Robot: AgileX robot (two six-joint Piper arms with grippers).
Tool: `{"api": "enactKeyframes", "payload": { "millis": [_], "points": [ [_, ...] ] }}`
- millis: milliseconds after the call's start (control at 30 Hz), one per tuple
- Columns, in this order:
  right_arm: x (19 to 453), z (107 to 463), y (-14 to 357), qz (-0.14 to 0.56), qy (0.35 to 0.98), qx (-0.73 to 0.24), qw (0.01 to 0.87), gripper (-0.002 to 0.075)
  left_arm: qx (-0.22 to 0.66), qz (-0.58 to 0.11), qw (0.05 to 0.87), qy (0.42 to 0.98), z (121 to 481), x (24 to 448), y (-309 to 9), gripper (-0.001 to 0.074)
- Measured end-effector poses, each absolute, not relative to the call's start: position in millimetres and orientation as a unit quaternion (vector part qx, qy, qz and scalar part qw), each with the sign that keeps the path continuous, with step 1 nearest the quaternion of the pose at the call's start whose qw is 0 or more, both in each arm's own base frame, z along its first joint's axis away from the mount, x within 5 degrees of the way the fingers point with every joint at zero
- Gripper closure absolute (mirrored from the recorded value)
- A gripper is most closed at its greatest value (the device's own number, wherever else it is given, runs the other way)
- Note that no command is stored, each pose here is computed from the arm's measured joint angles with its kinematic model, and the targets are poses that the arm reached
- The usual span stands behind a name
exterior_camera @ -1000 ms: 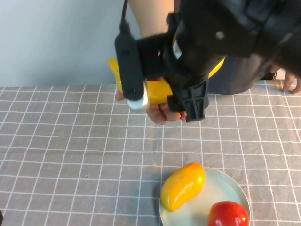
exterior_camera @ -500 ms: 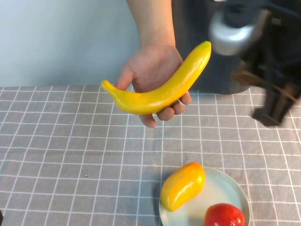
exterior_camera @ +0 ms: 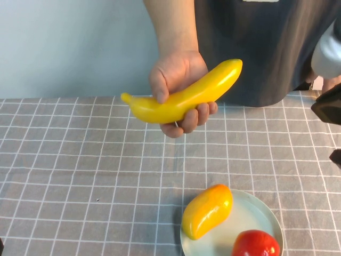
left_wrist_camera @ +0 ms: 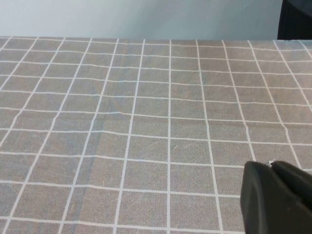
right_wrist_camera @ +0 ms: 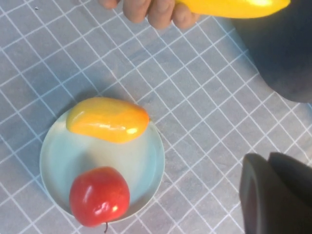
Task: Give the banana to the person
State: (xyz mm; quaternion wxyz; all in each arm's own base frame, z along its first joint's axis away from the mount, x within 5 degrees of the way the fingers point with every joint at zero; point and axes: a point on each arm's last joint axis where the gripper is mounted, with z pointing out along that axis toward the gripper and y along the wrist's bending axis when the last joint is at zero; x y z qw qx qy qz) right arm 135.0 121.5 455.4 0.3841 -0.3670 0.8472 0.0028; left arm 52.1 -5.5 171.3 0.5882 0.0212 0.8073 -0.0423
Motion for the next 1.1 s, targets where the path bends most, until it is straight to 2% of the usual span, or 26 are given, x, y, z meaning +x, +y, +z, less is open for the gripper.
{"api": "enactKeyframes", "payload": {
  "millis": [100, 167, 333, 400, 533, 700, 900, 1100],
  "points": [
    [138, 445, 117, -0.006, 0.857, -0.34, 0.388, 0.0735, 0.021, -0.042, 0.588, 0.807, 171, 52, -6, 0.0735],
    [141, 436, 108, 0.008, 0.851, -0.318, 0.419, 0.0735, 0.021, -0.042, 0.588, 0.807, 171, 52, -6, 0.0735],
    [145, 383, 64, 0.052, 0.826, -0.209, 0.521, 0.0735, 0.021, -0.042, 0.588, 0.807, 171, 52, -6, 0.0735],
    [141, 349, 46, 0.039, 0.815, -0.168, 0.553, 0.0735, 0.021, -0.042, 0.588, 0.807, 171, 52, -6, 0.0735],
    [122, 298, 14, -0.017, 0.751, -0.103, 0.652, 0.0735, 0.021, -0.042, 0.588, 0.807, 171, 52, -6, 0.0735],
    [89, 244, -4, -0.049, 0.719, -0.021, 0.693, 0.0735, 0.021, -0.042, 0.588, 0.807, 171, 52, -6, 0.0735],
    [64, 215, -5, -0.02, 0.666, 0.039, 0.745, 0.0735, 0.021, -0.042, 0.588, 0.807, 171, 52, -6, 0.0735],
    [54, 200, -6, -0.014, 0.698, 0.061, 0.713, 0.0735, 0.021, -0.042, 0.588, 0.807, 171, 52, -6, 0.0735]
  ]
}}
